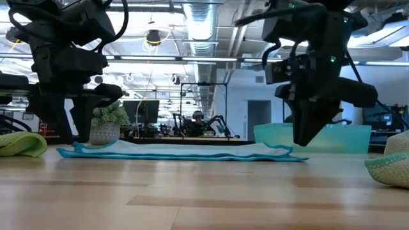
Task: Fold microfiber towels
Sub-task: Fold the blue microfiber cloth
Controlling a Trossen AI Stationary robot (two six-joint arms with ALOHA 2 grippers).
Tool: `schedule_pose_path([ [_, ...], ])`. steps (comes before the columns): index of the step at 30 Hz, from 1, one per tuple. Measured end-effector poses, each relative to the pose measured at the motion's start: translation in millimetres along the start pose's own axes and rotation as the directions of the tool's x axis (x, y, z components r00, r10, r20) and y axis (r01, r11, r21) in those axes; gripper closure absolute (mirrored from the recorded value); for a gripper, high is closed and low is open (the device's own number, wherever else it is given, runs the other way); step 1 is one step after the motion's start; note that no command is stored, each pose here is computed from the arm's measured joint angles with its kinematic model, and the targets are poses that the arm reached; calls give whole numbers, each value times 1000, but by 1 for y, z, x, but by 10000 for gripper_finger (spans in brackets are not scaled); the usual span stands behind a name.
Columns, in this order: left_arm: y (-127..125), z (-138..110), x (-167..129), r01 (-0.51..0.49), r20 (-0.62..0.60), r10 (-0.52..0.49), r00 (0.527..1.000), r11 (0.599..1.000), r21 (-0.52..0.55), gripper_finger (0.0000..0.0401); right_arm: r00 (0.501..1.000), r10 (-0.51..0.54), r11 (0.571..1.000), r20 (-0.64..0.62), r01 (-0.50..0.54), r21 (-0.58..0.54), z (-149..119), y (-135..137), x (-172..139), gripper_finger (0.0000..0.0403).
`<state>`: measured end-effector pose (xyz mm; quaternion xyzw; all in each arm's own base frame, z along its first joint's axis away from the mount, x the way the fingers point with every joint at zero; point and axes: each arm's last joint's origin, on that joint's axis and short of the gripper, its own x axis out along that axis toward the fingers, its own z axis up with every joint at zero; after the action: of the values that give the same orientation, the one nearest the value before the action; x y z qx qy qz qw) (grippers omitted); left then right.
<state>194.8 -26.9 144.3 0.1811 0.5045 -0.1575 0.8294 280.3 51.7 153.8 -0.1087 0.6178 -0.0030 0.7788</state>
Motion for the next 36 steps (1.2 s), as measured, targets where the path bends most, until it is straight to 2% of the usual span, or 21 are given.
schedule_pose_path([
  [3,0,0,0,-1,4,1,1000,1000,0,298,998,8,996,58,-3,-85,5,7,-1,305],
  [6,0,1,0,-3,8,3,1000,1000,0,298,999,13,969,38,-3,-246,4,15,2,305],
  [10,1,2,0,-7,16,7,1000,1000,3,299,1000,12,891,-2,-11,-454,-1,20,2,305],
  [17,1,2,0,-7,16,7,1000,1000,3,299,997,-58,750,43,72,-657,2,24,0,305],
  [19,1,2,0,-7,16,7,1000,1000,3,299,995,-85,713,55,99,-694,3,25,0,305],
  [22,1,1,0,-11,14,11,1000,1000,3,299,993,-91,682,72,115,-722,5,25,0,305],
  [28,1,1,0,-11,13,11,1000,1000,2,299,990,-79,658,117,140,-740,10,20,0,305],
  [33,1,1,0,-11,13,11,1000,1000,-4,299,995,-14,663,101,85,-744,10,15,2,305],
  [36,1,1,0,-10,13,10,1000,1000,-5,299,995,-15,667,101,85,-741,10,13,2,305],
])
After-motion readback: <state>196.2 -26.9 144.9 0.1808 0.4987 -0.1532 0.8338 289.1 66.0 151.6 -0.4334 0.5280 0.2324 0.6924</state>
